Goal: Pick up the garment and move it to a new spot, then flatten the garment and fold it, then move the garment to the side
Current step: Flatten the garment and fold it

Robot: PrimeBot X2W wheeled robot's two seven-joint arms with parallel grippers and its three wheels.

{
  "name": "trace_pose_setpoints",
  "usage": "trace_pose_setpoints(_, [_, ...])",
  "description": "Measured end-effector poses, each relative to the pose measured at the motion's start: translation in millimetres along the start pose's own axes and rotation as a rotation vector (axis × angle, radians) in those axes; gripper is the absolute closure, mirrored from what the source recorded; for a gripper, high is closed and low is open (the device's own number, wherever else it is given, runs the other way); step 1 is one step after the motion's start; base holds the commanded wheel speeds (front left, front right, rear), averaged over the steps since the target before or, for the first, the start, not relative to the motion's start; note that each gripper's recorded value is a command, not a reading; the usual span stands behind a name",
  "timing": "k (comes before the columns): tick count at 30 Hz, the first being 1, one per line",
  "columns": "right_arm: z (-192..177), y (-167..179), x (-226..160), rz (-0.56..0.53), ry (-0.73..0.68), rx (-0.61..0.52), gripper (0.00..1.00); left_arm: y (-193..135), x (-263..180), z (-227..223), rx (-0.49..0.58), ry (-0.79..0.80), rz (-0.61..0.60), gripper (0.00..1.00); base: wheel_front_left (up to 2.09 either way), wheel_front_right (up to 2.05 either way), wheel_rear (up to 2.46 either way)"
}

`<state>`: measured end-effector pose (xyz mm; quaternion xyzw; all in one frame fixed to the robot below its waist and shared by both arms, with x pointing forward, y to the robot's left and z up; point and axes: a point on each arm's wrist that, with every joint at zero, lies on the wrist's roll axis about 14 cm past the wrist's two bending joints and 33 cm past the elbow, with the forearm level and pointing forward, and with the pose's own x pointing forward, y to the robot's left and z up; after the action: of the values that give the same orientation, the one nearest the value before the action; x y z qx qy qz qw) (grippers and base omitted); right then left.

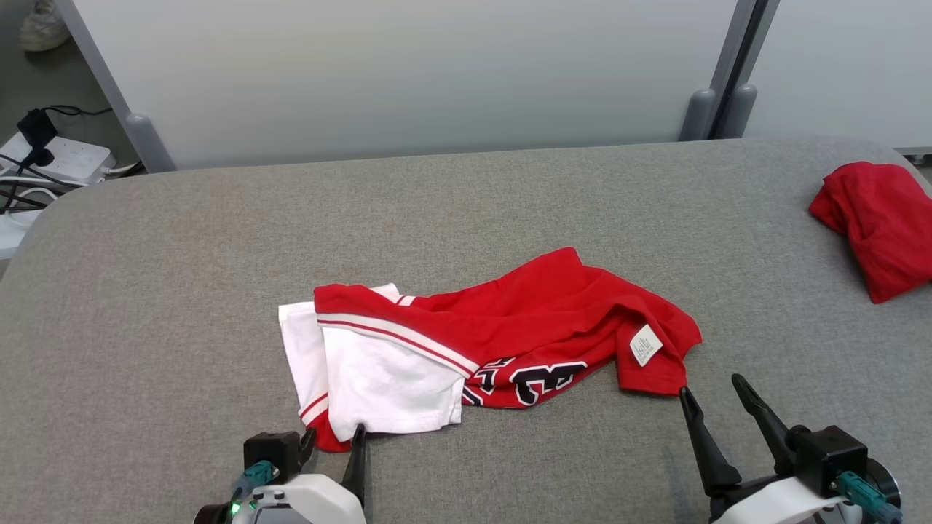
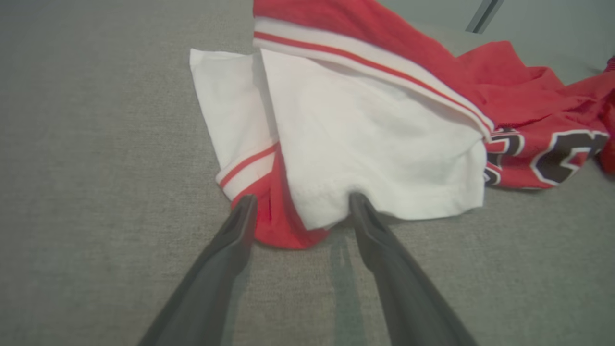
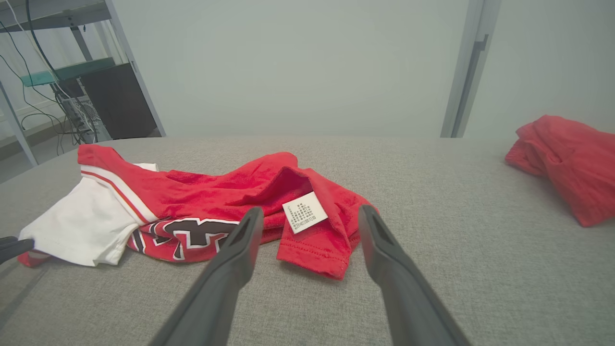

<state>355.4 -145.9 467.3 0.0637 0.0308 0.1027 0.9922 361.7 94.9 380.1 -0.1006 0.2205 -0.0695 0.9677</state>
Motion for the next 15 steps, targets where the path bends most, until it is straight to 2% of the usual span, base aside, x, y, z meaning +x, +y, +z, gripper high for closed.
trace_pose_setpoints(1, [0.0,-0.3,0.1,0.0,0.0,-0.001,0.0,-0.5,0.2,-1.1,0.0,0.004,-0.005,0.55,0.0,0.0,0.0])
trace_pose_setpoints(2, [0.0,-0.5,0.2,0.0,0.0,-0.001,0.0,-1.2,0.3,-2.4,-0.004,0.009,-0.008,0.71,0.0,0.0,0.0])
trace_pose_setpoints(3, [0.4,-0.6,0.4,0.0,-0.001,-0.002,0.0,-1.9,0.7,-2.9,-0.007,0.013,-0.012,1.0,0.0,0.0,0.0])
trace_pose_setpoints(15, [0.1,-9.3,0.9,-0.024,0.002,-0.004,0.0,-3.4,0.7,1.0,-0.015,-0.002,-0.026,1.0,0.0,0.0,0.0])
